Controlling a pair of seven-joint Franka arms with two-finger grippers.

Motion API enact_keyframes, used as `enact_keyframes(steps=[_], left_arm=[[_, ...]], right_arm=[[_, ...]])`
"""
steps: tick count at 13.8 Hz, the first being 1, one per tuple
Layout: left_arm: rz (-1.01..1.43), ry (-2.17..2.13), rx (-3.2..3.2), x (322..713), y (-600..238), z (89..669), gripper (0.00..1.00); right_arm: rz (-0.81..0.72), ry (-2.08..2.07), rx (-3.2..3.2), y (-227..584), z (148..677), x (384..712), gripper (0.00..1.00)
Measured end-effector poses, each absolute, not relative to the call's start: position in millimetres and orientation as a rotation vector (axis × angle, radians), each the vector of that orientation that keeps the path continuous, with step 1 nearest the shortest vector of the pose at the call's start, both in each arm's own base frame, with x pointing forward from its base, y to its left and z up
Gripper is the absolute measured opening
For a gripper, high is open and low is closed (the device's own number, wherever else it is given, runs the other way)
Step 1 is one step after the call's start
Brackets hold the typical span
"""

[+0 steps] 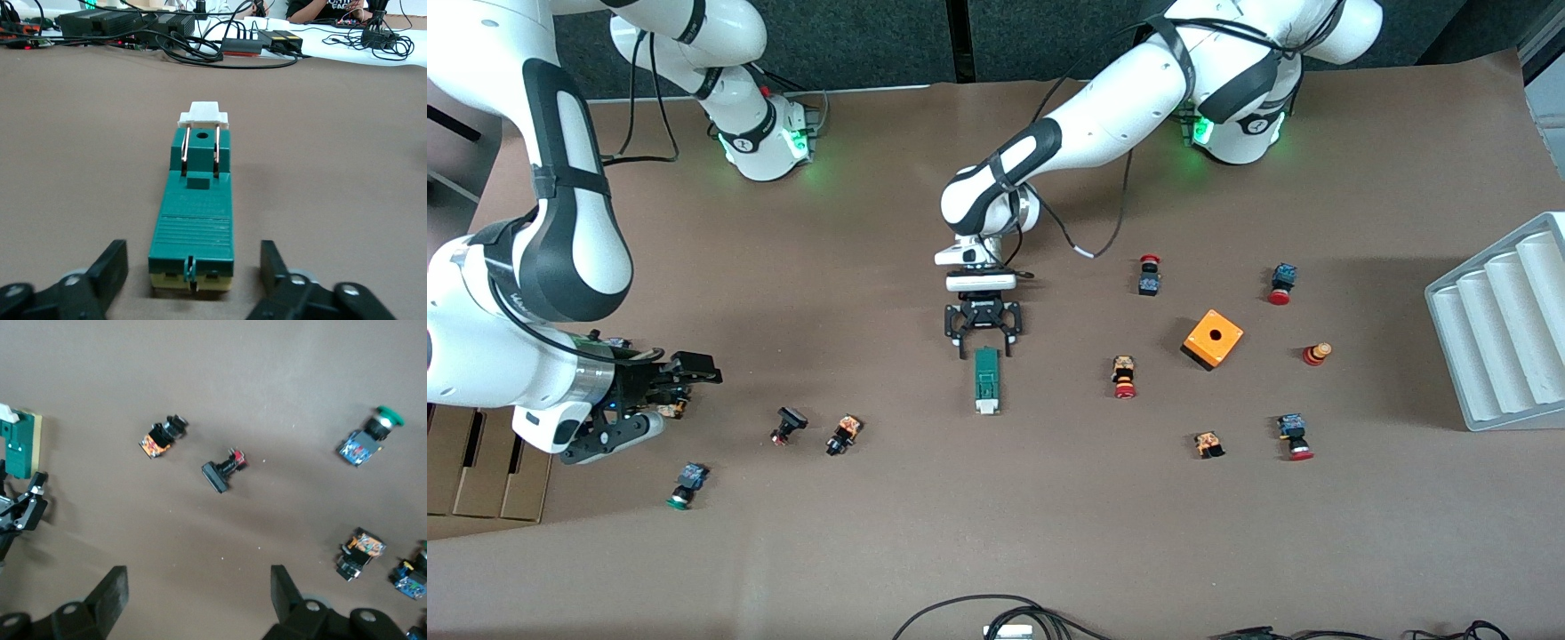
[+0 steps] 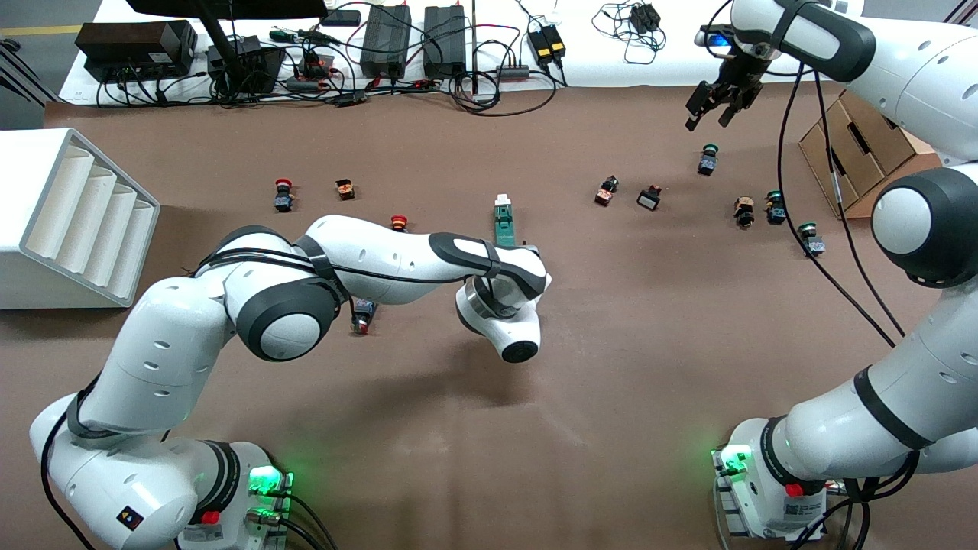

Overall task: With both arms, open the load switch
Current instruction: 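Hold the switch base with the left gripper while the right gripper approaches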

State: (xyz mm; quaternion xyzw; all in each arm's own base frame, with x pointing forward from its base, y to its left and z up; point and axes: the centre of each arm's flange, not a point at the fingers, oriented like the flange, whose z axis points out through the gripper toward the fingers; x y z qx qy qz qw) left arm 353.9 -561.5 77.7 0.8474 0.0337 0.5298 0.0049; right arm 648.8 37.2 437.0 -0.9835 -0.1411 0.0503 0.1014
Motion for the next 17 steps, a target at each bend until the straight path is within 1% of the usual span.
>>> enact_keyframes(steps=[1,4,8,14,15,16,17], left_arm=[[1.69,0.074,2.642,353,-561,74,0.79],[1.744,0.038,2.619,350,-562,68,0.8],[1.763,0.039,2.613,348,-564,67,0.78],[1.786,0.033,2.601,343,-567,65,0.73],[1.798,0.038,2.593,341,-568,63,0.7],[1.806,0.042,2.588,339,-568,62,0.7],[1.809,0.041,2.585,338,-569,62,0.68]], right_arm=[[0.128,-0.425,-2.907,41,446,649,0.94],[0.127,-0.419,-2.911,57,451,647,0.9],[0.136,-0.416,-2.911,57,447,647,0.91],[0.121,-0.406,-2.918,52,453,647,0.91],[0.121,-0.405,-2.918,51,453,647,0.91],[0.122,-0.405,-2.918,51,453,647,0.91],[0.123,-0.405,-2.917,51,452,647,0.91]])
